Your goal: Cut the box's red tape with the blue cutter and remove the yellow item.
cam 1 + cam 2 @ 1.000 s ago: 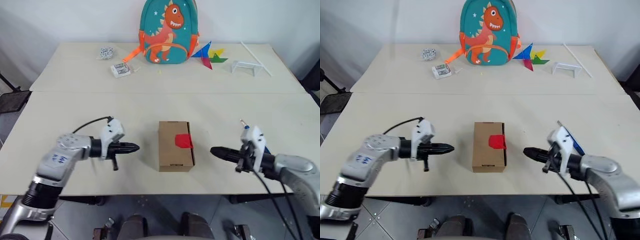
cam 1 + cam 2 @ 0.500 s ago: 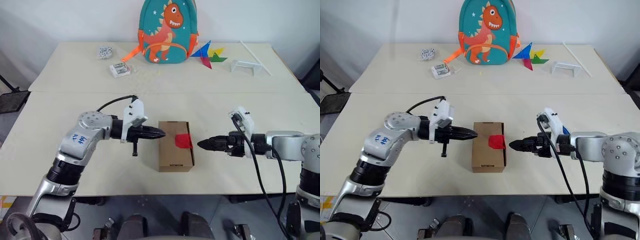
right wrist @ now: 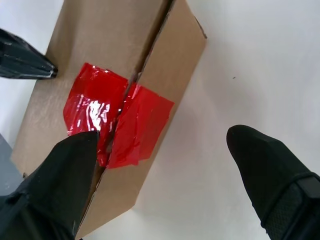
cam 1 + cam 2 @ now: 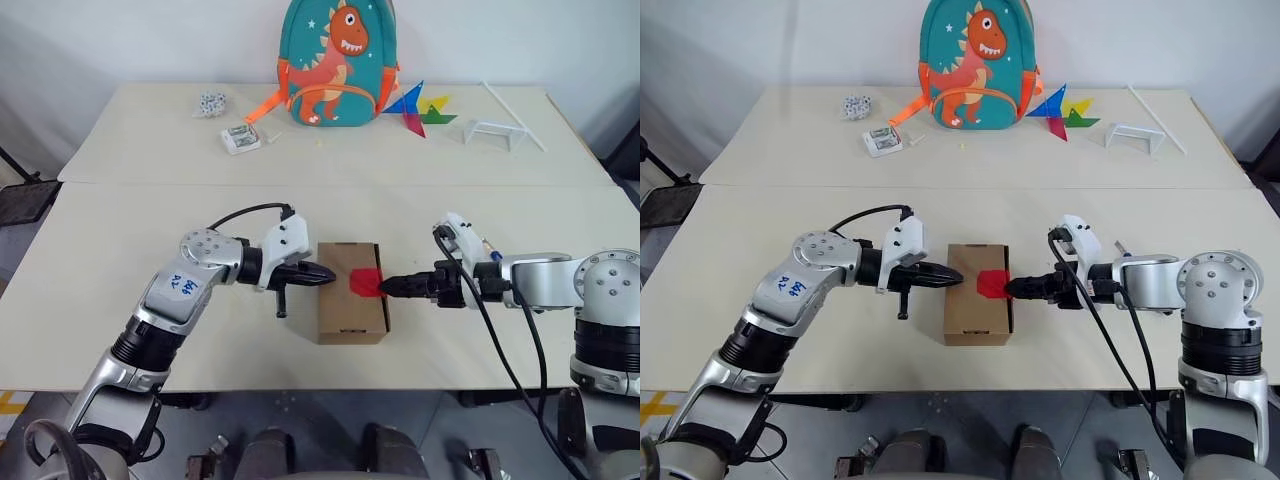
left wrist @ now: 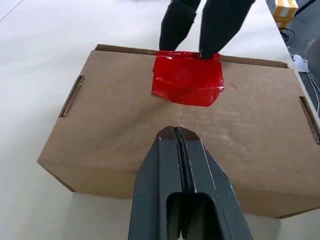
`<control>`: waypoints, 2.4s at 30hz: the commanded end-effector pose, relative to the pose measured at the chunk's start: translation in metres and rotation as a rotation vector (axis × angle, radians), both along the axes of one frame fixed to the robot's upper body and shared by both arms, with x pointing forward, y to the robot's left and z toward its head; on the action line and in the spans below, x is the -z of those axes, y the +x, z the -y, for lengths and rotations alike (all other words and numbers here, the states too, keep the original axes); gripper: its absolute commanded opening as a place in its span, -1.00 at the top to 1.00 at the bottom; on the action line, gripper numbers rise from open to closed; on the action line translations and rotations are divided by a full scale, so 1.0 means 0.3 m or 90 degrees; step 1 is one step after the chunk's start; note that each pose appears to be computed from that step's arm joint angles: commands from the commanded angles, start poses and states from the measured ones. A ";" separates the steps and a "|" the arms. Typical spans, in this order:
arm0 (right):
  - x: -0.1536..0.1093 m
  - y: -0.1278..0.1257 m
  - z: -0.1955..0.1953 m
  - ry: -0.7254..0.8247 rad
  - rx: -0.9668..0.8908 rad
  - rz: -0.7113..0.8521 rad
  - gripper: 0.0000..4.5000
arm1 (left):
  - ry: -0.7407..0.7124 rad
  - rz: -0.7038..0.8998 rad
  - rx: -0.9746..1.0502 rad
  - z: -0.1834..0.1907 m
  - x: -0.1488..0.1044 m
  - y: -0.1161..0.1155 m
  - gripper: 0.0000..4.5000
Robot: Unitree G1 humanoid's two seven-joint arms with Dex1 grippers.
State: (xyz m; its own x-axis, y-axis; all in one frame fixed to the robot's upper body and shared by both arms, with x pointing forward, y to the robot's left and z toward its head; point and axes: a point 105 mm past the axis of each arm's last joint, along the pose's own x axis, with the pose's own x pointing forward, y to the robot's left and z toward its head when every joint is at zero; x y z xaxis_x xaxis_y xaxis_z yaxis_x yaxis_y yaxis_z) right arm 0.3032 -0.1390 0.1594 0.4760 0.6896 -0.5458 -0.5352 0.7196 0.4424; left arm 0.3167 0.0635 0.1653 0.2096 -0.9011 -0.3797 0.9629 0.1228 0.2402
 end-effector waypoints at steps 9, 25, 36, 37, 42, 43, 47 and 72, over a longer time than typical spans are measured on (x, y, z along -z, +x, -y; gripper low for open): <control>-0.008 0.007 0.033 -0.067 0.010 0.020 -0.93 | 0.006 0.009 0.012 0.016 0.008 -0.016 1.00; 0.005 0.009 0.061 -0.094 0.019 0.019 -0.93 | 0.013 0.006 0.019 0.022 0.019 -0.020 1.00; 0.046 0.028 0.004 -0.156 0.003 0.017 -0.93 | 0.025 0.020 0.025 0.041 0.009 -0.008 1.00; 0.046 0.026 0.000 -0.160 -0.001 0.019 -0.93 | 0.026 0.020 0.024 0.043 0.011 -0.007 1.00; 0.050 0.018 0.017 -0.190 -0.001 0.028 -0.93 | 0.047 0.003 0.008 0.043 0.045 -0.003 1.00; 0.051 0.017 0.024 -0.194 0.001 0.028 -0.93 | 0.054 0.000 0.006 0.040 0.053 -0.002 1.00; 0.046 0.017 0.085 -0.231 0.023 0.029 -0.93 | 0.078 -0.030 -0.006 0.022 0.086 -0.009 1.00; -0.034 0.060 0.160 0.025 0.049 -0.066 -0.93 | 0.076 -0.020 0.006 0.030 0.068 -0.021 1.00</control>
